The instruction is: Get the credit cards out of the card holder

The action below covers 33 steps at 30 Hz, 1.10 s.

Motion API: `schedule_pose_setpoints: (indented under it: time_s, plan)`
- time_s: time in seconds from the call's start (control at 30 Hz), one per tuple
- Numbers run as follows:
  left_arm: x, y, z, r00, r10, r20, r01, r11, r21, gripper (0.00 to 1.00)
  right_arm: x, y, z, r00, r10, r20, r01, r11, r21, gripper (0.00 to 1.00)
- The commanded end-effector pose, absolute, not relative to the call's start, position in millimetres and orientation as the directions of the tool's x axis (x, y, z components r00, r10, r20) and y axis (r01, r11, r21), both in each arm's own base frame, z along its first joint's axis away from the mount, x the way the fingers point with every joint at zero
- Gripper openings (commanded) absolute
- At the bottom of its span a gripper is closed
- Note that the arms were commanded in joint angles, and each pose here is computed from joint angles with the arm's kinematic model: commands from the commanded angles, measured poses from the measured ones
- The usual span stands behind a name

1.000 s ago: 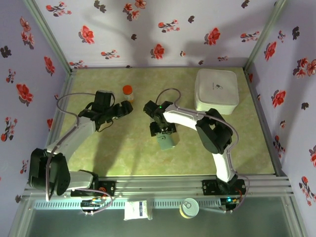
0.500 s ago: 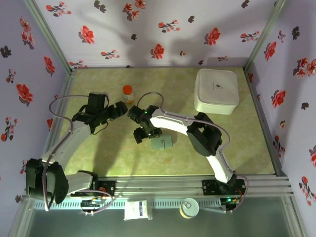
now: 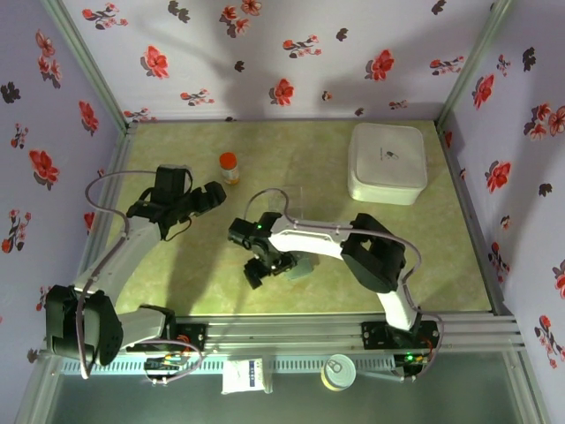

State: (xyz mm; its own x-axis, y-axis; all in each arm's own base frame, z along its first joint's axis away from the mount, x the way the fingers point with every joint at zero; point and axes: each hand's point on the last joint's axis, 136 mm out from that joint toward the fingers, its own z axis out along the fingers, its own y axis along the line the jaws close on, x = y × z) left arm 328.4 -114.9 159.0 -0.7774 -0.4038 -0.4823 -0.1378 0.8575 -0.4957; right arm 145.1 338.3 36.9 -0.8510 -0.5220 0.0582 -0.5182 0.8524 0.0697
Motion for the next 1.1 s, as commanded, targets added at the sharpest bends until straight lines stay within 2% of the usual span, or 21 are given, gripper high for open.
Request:
schedule_pose_setpoints:
  time_s: [0.0,0.27,0.47,0.7,1.07]
  plan:
    - [325,-118,145,-0.806,-0.392,-0.443,-0.141,0.855,-0.499,0.91,149,334,60,-0.881,-0.472,0.017,-0.47,0.879,0.083,0.85]
    - [320,-127,139,-0.822,-0.396,-0.409,-0.141,0.838,-0.528,0.91,185,302,70,-0.932,-0.359,-0.049,-0.358,0.933,-0.024,0.87]
    - [308,-135,120,-0.845,-0.381,-0.375,-0.145,0.838,-0.526,0.91,195,284,60,-0.867,-0.498,-0.017,-0.493,0.864,-0.104,0.99]
    - [298,-137,108,-0.851,-0.388,-0.355,-0.16,0.834,-0.529,0.91,194,283,36,-0.842,-0.537,0.051,-0.539,0.838,-0.087,0.99]
    - [296,-137,105,-0.85,-0.392,-0.351,-0.169,0.836,-0.522,0.91,195,278,13,-0.85,-0.521,0.082,-0.526,0.848,-0.069,0.99]
